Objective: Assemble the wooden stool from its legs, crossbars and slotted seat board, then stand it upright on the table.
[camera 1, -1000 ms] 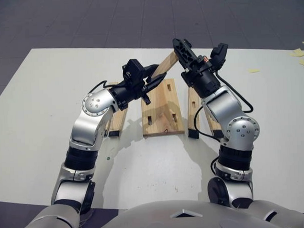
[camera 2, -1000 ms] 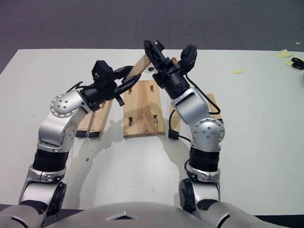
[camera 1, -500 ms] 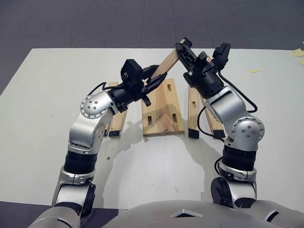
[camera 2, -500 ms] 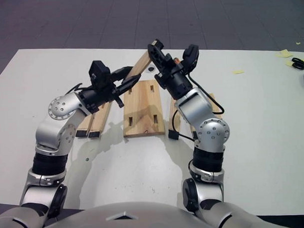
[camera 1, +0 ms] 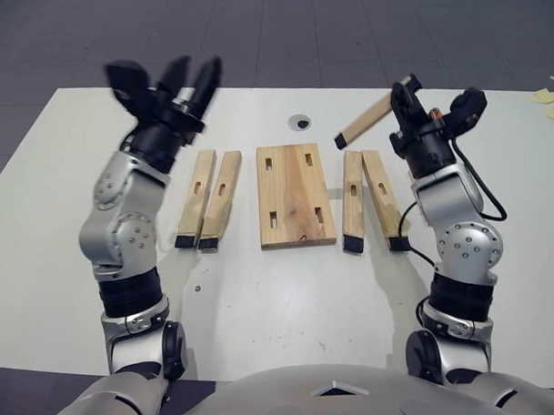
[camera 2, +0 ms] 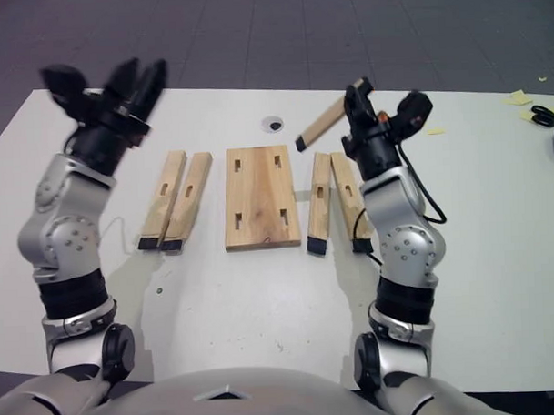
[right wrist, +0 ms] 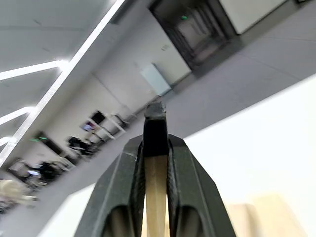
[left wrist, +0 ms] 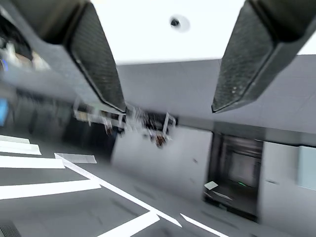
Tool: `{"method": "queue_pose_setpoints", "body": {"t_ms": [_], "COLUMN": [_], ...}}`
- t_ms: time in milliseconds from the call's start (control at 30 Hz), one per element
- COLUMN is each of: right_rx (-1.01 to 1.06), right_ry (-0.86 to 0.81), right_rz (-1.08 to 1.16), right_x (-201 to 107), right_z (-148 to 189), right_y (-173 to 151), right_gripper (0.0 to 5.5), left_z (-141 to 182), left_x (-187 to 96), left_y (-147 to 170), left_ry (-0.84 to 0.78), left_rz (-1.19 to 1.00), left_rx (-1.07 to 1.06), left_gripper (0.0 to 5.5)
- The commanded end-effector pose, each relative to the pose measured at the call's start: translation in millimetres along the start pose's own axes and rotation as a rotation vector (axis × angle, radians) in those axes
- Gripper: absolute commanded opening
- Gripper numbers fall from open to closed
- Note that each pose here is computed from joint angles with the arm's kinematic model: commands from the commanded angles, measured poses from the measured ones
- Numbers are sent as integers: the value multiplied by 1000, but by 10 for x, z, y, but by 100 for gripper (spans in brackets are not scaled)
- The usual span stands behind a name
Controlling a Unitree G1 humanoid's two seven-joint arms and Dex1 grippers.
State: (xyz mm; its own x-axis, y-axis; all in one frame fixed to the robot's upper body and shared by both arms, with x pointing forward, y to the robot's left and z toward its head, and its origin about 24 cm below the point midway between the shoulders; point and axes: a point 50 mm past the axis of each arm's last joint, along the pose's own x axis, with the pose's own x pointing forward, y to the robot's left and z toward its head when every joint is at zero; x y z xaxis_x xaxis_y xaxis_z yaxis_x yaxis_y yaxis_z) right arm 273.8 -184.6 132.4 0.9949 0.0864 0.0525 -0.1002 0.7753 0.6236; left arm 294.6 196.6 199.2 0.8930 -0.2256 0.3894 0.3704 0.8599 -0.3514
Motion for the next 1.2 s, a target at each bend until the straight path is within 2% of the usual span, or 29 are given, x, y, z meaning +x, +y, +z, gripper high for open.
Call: {"method": "queue_pose_setpoints", "body": {"t_ms": [33, 167, 333, 533, 800, 1000, 1200], "right_rx": [-162, -202, -92, 1, -9, -97, -154], "right_ry": [78, 61, -24, -49, 54, 15, -8], "right_rz": [-98, -135, -124, -114, -182, -173, -122], "right_x": [-184, -191, -96, -80, -109, -94, -18], "right_z": [-154, -229, -194, -141, -407, -366, -352], "right_y": [-235, -302, -174, -80, -196, -256, -181], "right_gripper": [43, 43, 43, 43, 43, 43, 43], "left_z": [-30, -180, -359, -442, -488, -520, -552], "left_x": [-31, -83, -57, -53, -30, -55, -49], "left_y": [209, 209, 101, 62, 46, 38, 6], "left_ry": [-7, 34, 105, 139, 162, 173, 183], "left_rz": [224, 289, 248, 226, 206, 204, 188], "left_rx": [17, 30, 20, 24, 36, 33, 32], "left_gripper": [403, 469, 540, 540, 540, 540, 540]}}
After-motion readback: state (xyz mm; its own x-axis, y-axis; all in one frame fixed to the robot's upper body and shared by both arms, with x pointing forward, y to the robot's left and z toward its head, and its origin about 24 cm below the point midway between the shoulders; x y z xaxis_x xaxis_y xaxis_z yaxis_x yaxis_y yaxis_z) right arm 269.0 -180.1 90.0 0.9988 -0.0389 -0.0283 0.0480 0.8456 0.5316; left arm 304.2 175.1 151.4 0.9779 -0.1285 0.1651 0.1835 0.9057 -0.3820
